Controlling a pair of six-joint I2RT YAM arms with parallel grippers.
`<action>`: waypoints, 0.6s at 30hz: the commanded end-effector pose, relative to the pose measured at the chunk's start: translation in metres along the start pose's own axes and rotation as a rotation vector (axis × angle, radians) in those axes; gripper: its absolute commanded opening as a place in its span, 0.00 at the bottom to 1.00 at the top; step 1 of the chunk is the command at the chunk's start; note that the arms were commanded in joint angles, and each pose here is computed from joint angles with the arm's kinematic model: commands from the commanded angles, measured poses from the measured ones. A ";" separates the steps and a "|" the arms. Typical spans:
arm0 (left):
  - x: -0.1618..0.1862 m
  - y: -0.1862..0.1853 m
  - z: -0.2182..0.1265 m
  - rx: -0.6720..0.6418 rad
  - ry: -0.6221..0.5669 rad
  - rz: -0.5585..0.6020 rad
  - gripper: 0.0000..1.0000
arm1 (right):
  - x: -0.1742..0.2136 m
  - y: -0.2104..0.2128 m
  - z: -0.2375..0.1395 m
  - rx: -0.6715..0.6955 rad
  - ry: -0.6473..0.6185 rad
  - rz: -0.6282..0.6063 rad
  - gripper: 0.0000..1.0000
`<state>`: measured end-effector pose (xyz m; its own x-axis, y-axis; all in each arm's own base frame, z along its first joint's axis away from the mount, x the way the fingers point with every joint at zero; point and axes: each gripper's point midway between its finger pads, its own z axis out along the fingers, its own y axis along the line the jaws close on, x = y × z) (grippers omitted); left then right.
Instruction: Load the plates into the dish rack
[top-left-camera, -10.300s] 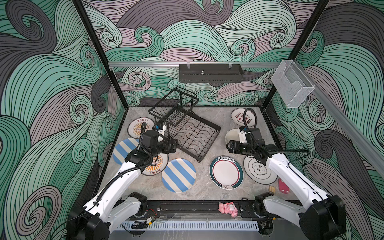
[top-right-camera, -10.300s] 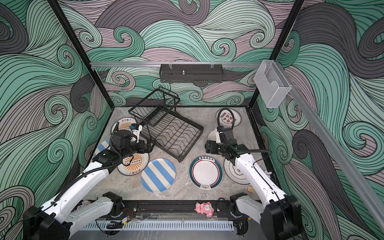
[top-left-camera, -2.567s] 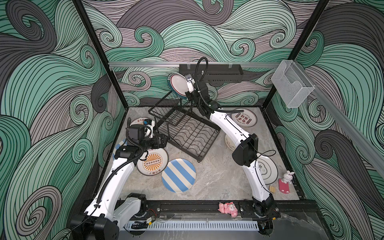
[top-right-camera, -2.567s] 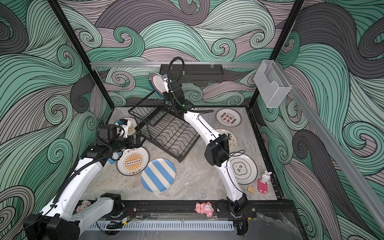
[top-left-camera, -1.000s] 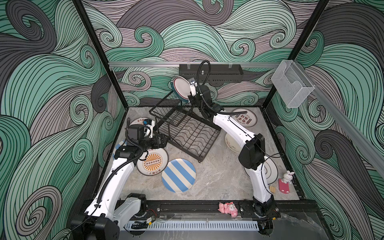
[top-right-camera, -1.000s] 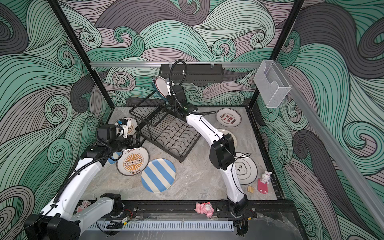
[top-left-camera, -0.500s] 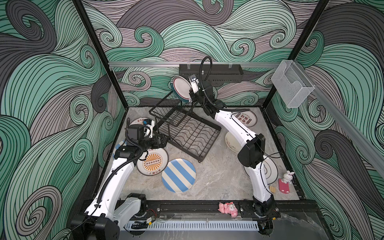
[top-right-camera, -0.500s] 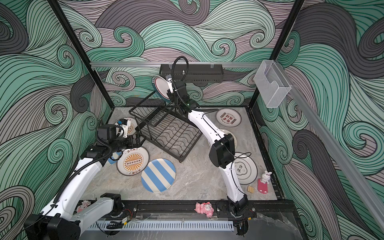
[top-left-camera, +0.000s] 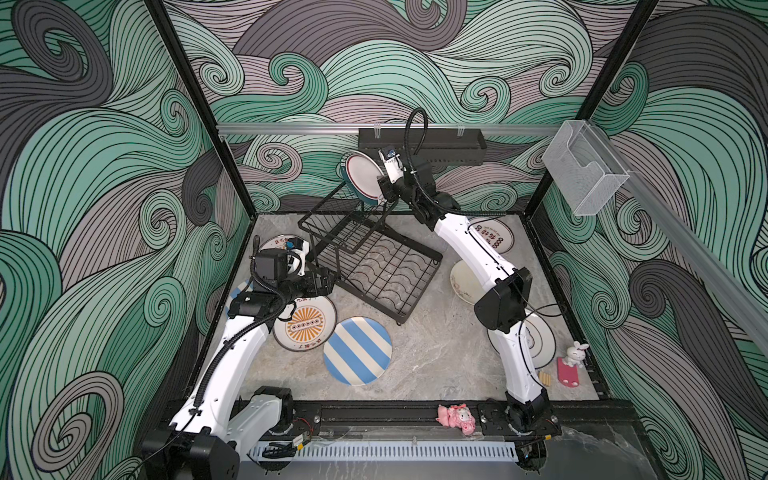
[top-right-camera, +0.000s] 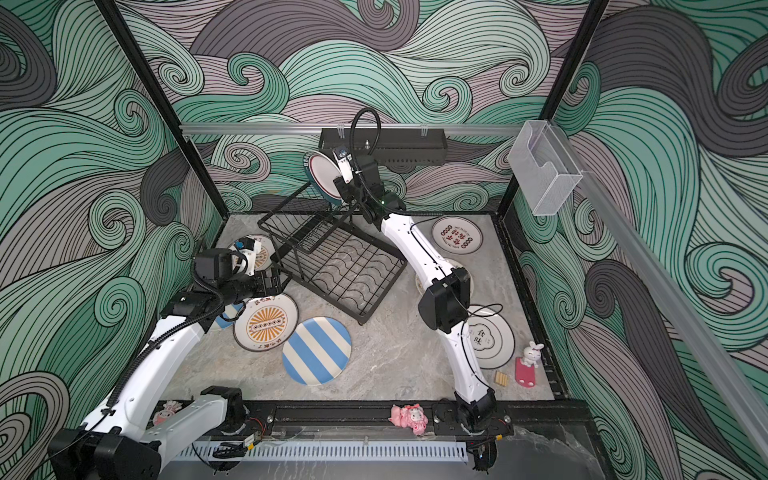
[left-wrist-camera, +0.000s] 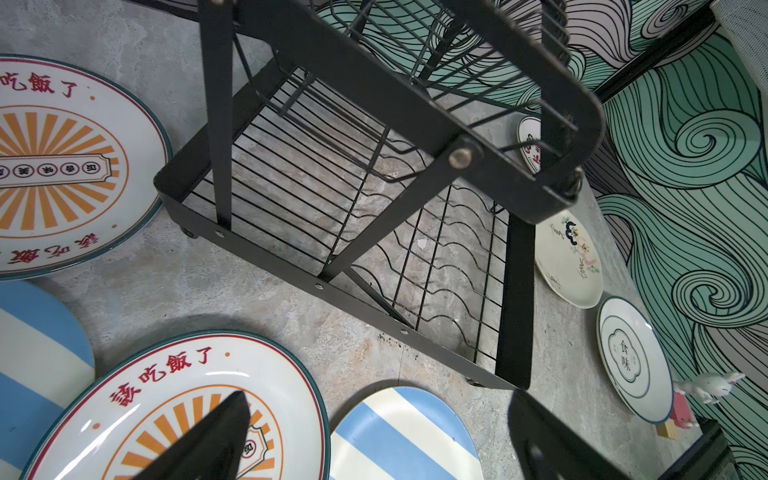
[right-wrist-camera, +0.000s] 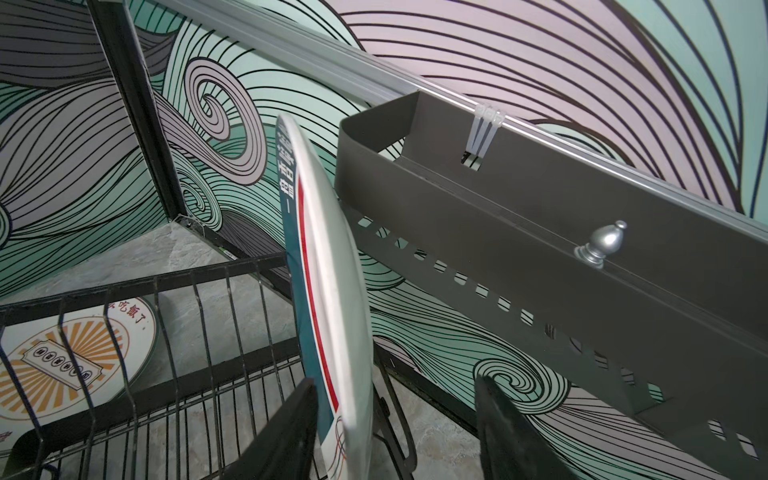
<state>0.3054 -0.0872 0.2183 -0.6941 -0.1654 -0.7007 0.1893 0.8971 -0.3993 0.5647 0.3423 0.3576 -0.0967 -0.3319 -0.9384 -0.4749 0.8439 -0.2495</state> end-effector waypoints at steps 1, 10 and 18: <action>-0.001 -0.001 0.002 0.015 -0.001 -0.006 0.99 | 0.014 0.008 0.006 -0.038 0.042 0.007 0.55; -0.001 -0.001 0.003 0.019 0.002 -0.006 0.99 | 0.025 0.010 0.013 -0.032 0.059 0.003 0.43; -0.002 -0.001 0.002 0.019 -0.001 -0.005 0.99 | 0.021 0.009 0.010 -0.036 0.047 0.013 0.21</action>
<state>0.3063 -0.0886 0.2175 -0.6967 -0.1645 -0.6982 0.1939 0.8939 -0.4041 0.5655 0.3476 0.3336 -0.1434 -0.3575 -0.9228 -0.5048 0.8285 -0.2425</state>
